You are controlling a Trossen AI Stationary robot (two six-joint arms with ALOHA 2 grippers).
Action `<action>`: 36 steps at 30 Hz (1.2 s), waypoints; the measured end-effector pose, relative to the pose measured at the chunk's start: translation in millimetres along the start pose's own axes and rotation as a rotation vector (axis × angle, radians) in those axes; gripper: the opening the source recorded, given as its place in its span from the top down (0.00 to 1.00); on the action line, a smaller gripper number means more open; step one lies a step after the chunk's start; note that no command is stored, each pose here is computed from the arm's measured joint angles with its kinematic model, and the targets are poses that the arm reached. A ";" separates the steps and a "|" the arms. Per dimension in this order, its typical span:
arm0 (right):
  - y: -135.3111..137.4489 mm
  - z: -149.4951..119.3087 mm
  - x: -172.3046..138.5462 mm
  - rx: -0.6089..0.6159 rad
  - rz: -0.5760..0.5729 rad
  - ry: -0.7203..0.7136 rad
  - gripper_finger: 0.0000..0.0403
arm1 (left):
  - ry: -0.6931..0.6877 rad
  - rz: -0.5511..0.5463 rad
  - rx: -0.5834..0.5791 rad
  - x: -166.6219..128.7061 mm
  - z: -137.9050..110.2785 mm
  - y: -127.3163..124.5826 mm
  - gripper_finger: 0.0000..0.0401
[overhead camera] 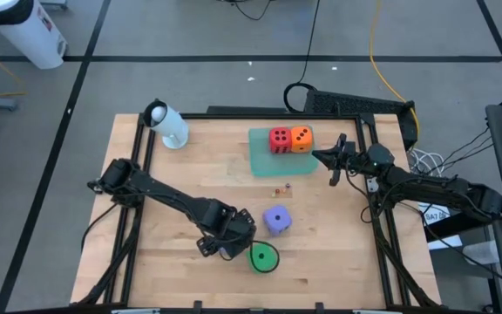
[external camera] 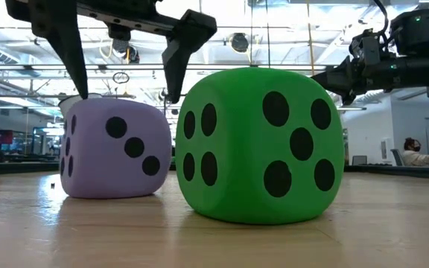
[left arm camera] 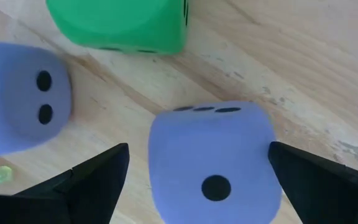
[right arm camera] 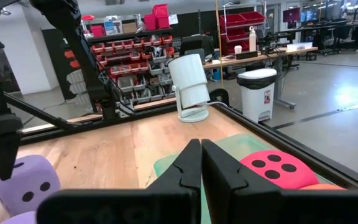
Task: Pick & Place Dice
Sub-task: Put the left big violet dice into the transparent blue bin
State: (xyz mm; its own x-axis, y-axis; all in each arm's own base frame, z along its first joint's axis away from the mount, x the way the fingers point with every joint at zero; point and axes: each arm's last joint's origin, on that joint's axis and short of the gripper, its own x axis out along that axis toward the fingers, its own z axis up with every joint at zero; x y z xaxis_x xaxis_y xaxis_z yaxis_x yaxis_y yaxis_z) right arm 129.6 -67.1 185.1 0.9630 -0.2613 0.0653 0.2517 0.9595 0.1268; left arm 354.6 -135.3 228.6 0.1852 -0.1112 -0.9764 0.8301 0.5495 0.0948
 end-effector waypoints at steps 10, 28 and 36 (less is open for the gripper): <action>0.0 -0.1 0.0 0.000 0.000 0.000 0.99 | 0.026 -0.015 -0.041 -0.9 2.3 -7.5 0.00; 0.0 -0.1 0.0 0.011 0.000 0.001 0.99 | 0.029 -0.045 -0.160 1.2 -12.3 7.0 0.00; 0.0 -0.1 0.0 0.011 0.000 0.001 0.99 | -0.011 -0.109 -0.214 1.9 -18.7 13.4 0.00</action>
State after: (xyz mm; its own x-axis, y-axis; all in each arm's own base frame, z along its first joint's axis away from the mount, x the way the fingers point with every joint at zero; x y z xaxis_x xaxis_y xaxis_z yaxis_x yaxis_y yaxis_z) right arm 129.6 -67.1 185.0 0.9632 -0.2609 0.0647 0.2503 0.9583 0.1379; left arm 356.3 -112.6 224.4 0.1066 -0.1878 -0.9764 0.7156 0.6963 -0.0558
